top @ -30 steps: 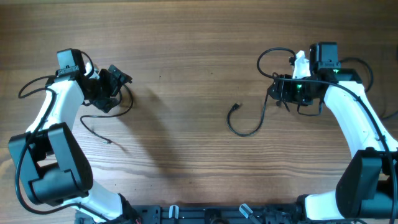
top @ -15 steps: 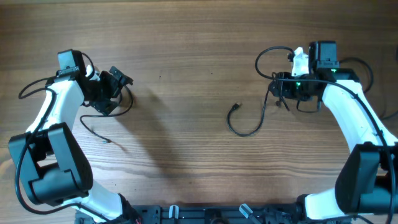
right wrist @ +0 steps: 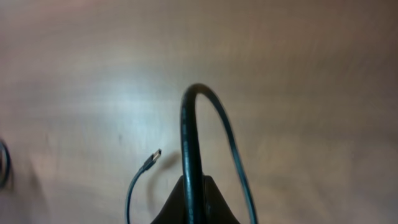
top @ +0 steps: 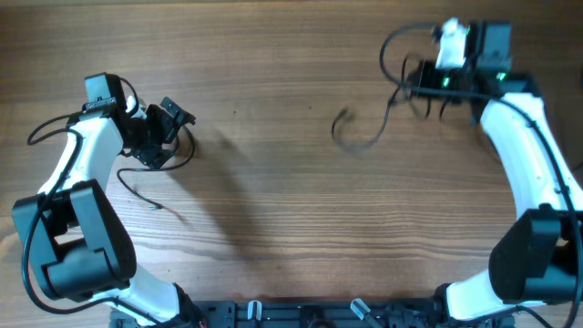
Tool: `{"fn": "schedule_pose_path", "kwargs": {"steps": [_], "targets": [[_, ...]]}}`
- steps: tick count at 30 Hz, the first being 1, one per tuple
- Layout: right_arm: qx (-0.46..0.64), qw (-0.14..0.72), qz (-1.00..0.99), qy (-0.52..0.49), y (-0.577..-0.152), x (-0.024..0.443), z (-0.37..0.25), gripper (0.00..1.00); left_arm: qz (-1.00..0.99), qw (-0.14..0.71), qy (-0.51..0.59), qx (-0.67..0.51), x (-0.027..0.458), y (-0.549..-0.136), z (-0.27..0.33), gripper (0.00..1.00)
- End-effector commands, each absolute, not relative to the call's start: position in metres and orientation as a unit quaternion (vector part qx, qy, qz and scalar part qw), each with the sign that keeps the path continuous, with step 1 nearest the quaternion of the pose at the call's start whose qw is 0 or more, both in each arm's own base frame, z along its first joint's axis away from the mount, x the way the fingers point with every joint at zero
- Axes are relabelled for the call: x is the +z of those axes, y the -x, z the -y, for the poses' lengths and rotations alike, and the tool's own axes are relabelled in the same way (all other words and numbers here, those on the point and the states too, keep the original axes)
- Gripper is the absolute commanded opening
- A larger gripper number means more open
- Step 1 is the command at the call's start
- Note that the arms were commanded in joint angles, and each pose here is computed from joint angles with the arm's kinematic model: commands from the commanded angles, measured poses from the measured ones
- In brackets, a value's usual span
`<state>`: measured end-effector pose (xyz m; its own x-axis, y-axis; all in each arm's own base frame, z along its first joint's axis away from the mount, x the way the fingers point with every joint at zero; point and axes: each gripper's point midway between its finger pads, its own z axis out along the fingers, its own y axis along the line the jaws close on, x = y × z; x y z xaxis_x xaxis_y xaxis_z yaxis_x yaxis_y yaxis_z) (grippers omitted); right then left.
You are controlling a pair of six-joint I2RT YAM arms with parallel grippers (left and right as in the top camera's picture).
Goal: Untangle cables
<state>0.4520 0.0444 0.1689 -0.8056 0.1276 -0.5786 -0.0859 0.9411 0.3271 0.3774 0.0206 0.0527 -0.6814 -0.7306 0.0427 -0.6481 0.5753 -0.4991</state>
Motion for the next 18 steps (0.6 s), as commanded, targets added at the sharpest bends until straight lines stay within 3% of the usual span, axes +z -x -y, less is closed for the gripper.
{"fn": "schedule_pose_path", "kwargs": {"steps": [1,5,8,18], "targets": [[0.074,0.422,-0.903,0.03,-0.492,0.243,-0.02,0.04,-0.888,0.087,0.382,-0.242,0.054,-0.375,-0.019,1.0],[-0.15,0.453,-0.879,0.021,-0.505,0.267,0.05,0.04,-0.888,0.088,0.382,-0.24,0.053,-0.375,-0.02,1.0],[-0.246,0.437,-0.865,0.014,-0.504,0.269,0.082,0.04,-0.89,0.091,0.385,-0.226,0.051,-0.375,-0.025,1.0],[-0.286,0.332,-0.899,0.009,-0.513,0.179,0.119,0.05,-0.898,0.089,0.369,-0.222,0.051,-0.376,-0.012,1.0]]}}
